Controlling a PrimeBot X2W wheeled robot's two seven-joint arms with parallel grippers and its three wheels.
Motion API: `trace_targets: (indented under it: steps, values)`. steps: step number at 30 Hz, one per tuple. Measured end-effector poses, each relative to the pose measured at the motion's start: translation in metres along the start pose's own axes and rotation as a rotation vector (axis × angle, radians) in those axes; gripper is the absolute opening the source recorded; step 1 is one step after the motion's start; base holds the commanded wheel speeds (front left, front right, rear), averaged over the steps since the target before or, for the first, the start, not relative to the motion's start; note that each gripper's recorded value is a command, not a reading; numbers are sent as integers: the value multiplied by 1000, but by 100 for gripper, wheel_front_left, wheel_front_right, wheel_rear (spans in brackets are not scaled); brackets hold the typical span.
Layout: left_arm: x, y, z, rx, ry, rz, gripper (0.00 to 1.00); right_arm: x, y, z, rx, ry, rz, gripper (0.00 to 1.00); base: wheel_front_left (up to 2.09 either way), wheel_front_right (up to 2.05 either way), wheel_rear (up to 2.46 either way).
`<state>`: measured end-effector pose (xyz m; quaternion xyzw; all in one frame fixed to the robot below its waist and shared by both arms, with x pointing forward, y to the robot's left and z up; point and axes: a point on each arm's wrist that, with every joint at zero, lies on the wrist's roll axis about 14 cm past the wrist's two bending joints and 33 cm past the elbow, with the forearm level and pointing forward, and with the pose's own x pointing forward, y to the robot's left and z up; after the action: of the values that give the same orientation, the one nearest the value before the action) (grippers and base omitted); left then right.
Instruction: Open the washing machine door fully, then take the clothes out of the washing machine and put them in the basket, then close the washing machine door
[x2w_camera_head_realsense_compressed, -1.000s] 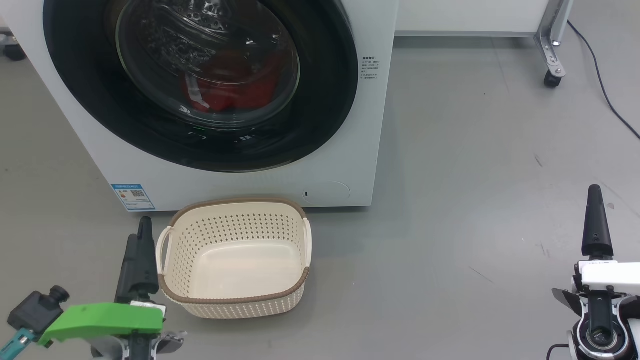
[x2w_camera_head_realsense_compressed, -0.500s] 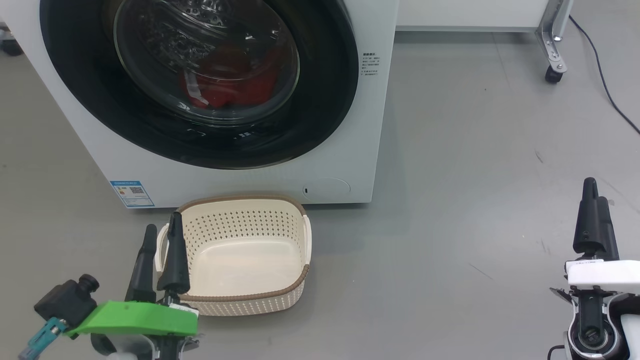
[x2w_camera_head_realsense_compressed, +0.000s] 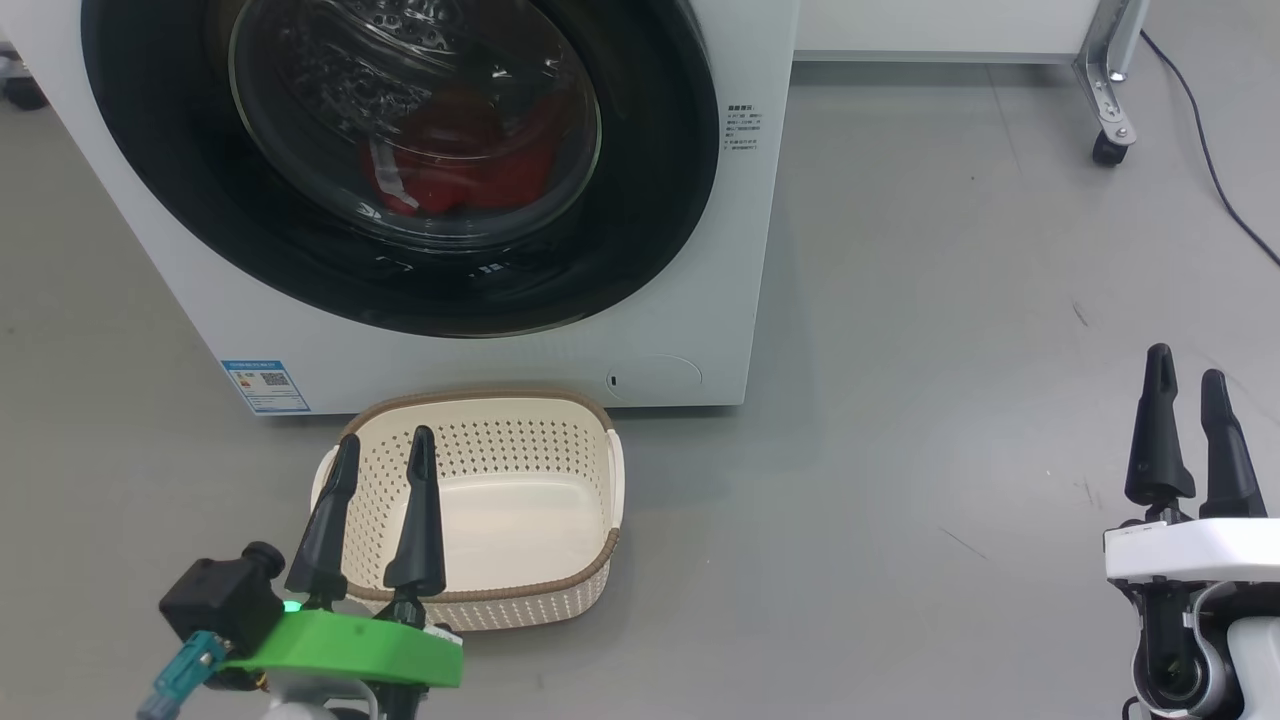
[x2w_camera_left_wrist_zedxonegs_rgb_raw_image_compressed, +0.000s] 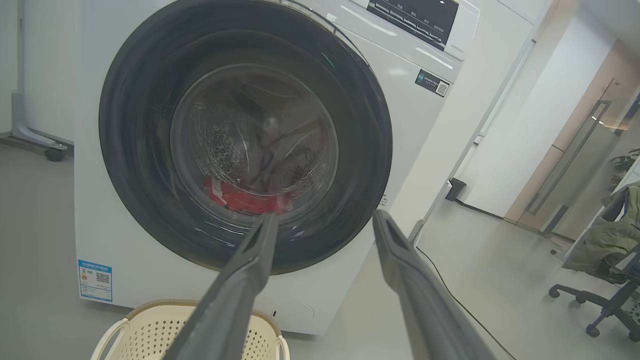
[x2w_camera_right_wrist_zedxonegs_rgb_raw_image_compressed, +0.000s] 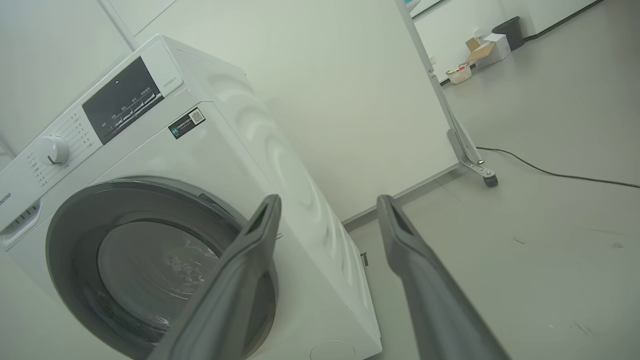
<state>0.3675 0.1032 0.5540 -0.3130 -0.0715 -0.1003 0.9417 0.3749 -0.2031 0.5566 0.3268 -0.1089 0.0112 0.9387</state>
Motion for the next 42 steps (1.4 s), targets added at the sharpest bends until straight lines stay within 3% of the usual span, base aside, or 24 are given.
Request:
trace_targets:
  steps: [9,22,29,42]
  values:
    - [-2,-9,-4,136,0,-19,100,-2,6,-9,-126,33,33,100,0,0,0]
    - [-12,-5,-40,251,112,-11,100,-10,-3,-31,-181,123,-3,100,0,0,0]
    - [-15,-3,-49,293,141,-11,100,-16,-12,-47,-273,210,-6,100,0,0,0]
    - [-29,18,-77,330,243,49,100,-26,-14,-66,-321,297,1,100,0,0,0]
